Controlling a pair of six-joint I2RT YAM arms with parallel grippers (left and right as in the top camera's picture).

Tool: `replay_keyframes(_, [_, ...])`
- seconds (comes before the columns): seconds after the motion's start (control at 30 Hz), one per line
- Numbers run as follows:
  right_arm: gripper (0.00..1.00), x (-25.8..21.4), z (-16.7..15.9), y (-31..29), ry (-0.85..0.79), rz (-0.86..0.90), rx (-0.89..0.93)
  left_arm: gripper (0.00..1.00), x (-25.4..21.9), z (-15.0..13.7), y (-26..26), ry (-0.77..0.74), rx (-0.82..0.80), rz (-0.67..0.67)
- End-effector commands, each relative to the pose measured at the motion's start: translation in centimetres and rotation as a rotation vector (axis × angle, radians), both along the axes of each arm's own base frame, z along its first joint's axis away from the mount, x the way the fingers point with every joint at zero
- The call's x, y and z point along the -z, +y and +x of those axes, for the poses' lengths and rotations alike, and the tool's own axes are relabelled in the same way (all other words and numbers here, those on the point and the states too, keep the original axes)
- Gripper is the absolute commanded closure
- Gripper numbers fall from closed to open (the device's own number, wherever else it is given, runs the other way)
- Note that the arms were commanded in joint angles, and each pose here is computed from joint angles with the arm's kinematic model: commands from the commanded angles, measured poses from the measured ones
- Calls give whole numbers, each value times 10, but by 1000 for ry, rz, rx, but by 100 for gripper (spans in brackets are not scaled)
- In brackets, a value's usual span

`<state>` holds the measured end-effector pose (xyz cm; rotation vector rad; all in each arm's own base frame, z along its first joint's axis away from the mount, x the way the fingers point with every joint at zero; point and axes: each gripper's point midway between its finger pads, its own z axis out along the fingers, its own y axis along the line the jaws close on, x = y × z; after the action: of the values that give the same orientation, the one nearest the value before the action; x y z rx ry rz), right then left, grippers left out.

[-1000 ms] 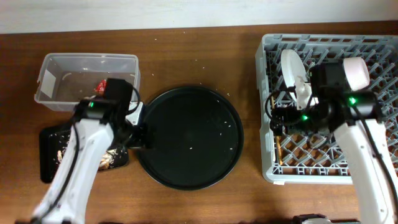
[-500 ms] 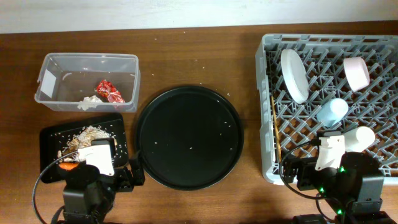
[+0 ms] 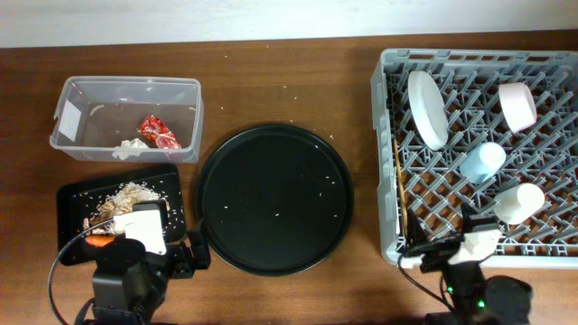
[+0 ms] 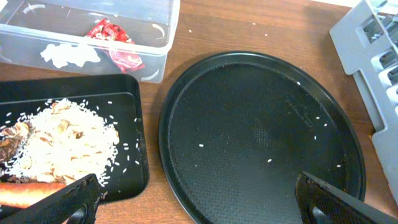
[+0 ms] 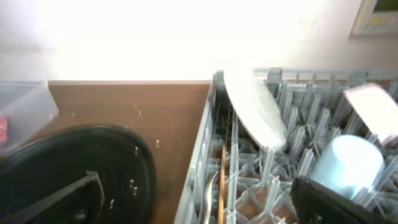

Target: Sort waste into correct bins and load items into the dishwasher rack

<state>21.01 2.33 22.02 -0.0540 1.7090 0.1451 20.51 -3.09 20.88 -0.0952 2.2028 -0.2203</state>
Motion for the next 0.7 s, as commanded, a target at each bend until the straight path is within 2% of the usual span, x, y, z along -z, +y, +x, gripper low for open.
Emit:
replay_keyframes(0.0, [1,11,19,0,-89,10,3,1,1,0,2,-1,-13,-3])
replay_keyframes(0.1, [1,46,34,0,-118,11,7,1,1,0,2,-1,-13,-3])
replay_keyframes(0.13, [1,64,35,-2,-62,8,20,1,1,0,2,-1,-13,-3])
replay_keyframes(0.67, [1,63,35,-7,-63,2,45,1,1,0,2,-1,-13,-3])
